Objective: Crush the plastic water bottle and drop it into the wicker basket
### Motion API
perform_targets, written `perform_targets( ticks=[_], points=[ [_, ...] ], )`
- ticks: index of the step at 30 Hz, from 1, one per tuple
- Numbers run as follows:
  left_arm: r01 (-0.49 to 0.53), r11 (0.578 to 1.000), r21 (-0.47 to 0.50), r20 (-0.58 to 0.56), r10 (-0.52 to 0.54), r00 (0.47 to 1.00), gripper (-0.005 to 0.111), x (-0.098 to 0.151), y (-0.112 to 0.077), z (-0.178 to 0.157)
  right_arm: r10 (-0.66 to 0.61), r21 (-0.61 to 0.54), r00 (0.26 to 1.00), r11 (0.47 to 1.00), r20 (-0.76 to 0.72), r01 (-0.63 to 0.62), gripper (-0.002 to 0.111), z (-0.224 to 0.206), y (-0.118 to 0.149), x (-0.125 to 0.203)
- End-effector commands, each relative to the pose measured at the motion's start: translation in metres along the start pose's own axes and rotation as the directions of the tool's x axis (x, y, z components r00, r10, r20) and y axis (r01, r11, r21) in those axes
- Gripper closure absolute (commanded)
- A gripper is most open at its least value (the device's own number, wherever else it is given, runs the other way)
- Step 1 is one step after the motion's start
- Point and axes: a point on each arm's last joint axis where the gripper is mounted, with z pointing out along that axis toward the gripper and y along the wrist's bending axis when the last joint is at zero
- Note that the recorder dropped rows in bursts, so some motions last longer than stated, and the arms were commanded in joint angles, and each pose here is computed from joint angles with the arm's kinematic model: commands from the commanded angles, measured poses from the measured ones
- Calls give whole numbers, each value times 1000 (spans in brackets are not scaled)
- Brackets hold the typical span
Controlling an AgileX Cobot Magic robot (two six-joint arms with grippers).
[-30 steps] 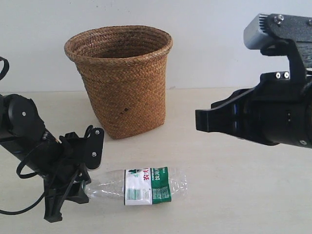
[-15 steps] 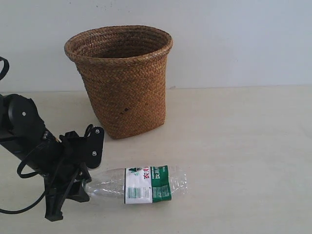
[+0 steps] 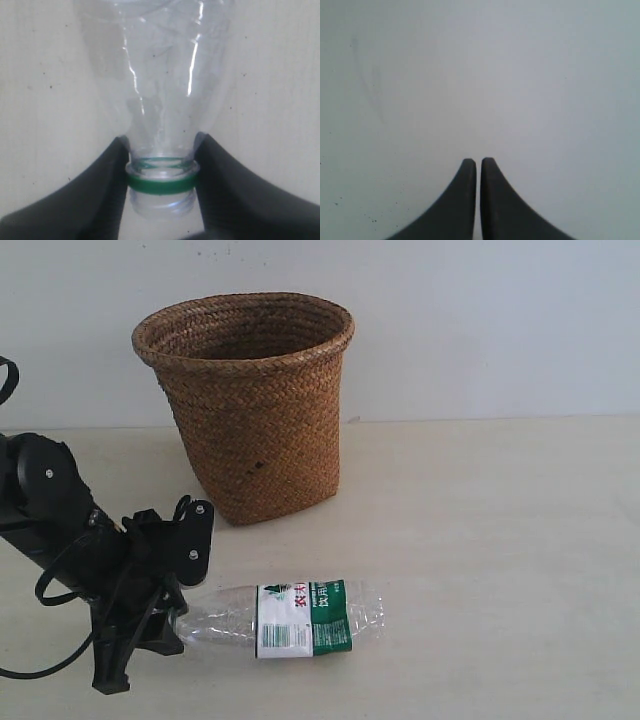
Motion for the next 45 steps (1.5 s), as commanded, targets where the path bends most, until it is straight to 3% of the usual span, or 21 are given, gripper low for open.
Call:
perform_targets(
  ticks=[1, 3, 8, 12, 15, 19, 23, 37, 45],
  points=[
    [1, 1000, -4, 13, -1, 1000, 103, -4, -1, -3, 199, -3, 978, 980, -67, -199, 108, 3, 0, 11],
    [1, 1000, -4, 13, -1, 1000, 103, -4, -1, -3, 323, -13, 939, 945, -123, -327, 108, 5, -1, 29],
    [1, 1000, 0, 12, -1, 1000, 103, -4, -1, -3, 332, -4, 920, 940, -207, -340, 108, 8, -14, 77],
    [1, 1000, 0, 12, -1, 1000, 103, -4, -1, -3, 427, 97, 856, 903, -291, -418, 108, 3, -28, 116],
    [1, 1000, 0, 12, -1, 1000, 103, -4, -1, -3, 568, 224, 752, 823, -334, -522, 108, -5, -42, 150],
    [2, 1000, 0, 13, -2, 1000, 103, -4, -1, -3, 613, 275, 712, 790, -344, -548, 108, -18, -52, 172],
    [2, 1000, 0, 13, -2, 1000, 103, -4, -1, -3, 667, 302, 668, 745, -331, -594, 108, -32, -60, 188],
    [23, 1000, 6, 26, -23, 999, 103, -5, -2, -5, 672, 347, 654, 740, -348, -576, 108, -42, -67, 201],
    [17, 999, -32, 100, -14, 995, 103, -17, -6, -49, 672, 347, 654, 740, -348, -576, 108, -42, -67, 201]
  ],
)
